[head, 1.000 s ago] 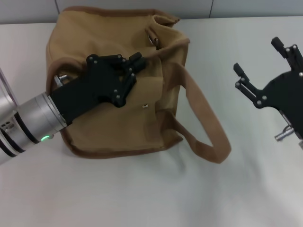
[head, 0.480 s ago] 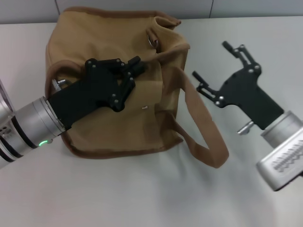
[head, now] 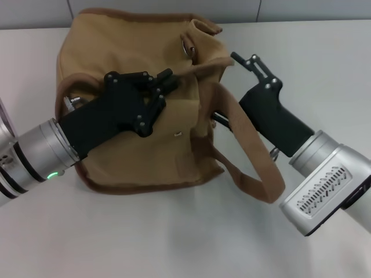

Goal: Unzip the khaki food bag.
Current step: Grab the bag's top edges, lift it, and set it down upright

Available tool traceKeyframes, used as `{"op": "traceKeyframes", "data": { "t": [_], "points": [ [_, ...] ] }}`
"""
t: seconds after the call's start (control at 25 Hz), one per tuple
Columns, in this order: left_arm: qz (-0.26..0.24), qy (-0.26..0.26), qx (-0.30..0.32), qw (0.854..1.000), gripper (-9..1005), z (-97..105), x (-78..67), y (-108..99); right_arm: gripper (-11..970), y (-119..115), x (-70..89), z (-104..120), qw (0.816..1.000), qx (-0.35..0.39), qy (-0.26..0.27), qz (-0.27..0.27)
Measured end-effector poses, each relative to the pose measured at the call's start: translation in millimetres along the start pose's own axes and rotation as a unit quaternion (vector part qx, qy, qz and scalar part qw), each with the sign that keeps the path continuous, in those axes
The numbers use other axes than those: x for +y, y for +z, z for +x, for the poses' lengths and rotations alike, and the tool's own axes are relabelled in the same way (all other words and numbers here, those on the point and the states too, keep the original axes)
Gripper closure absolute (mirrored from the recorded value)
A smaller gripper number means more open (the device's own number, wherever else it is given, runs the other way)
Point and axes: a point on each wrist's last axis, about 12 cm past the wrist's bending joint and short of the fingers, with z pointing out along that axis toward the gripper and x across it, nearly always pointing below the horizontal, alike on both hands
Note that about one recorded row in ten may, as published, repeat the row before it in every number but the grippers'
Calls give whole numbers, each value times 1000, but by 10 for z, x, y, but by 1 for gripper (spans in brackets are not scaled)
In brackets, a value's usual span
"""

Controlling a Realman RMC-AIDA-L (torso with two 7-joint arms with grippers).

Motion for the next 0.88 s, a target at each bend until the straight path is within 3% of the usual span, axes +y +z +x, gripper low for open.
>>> {"op": "traceKeyframes", "data": {
  "t": [0.72,0.8,0.88],
  "points": [
    [4,-3,-10,1000,946,-9,-40,-45,225,149,73,-92,999,5,39,8],
    [6,-3,-12,1000,946,-12,-44,-46,450,193,98,-112,999,11,52,8],
    [8,-3,-15,1000,946,-19,-48,-46,512,213,109,-121,998,14,58,9]
  ]
}}
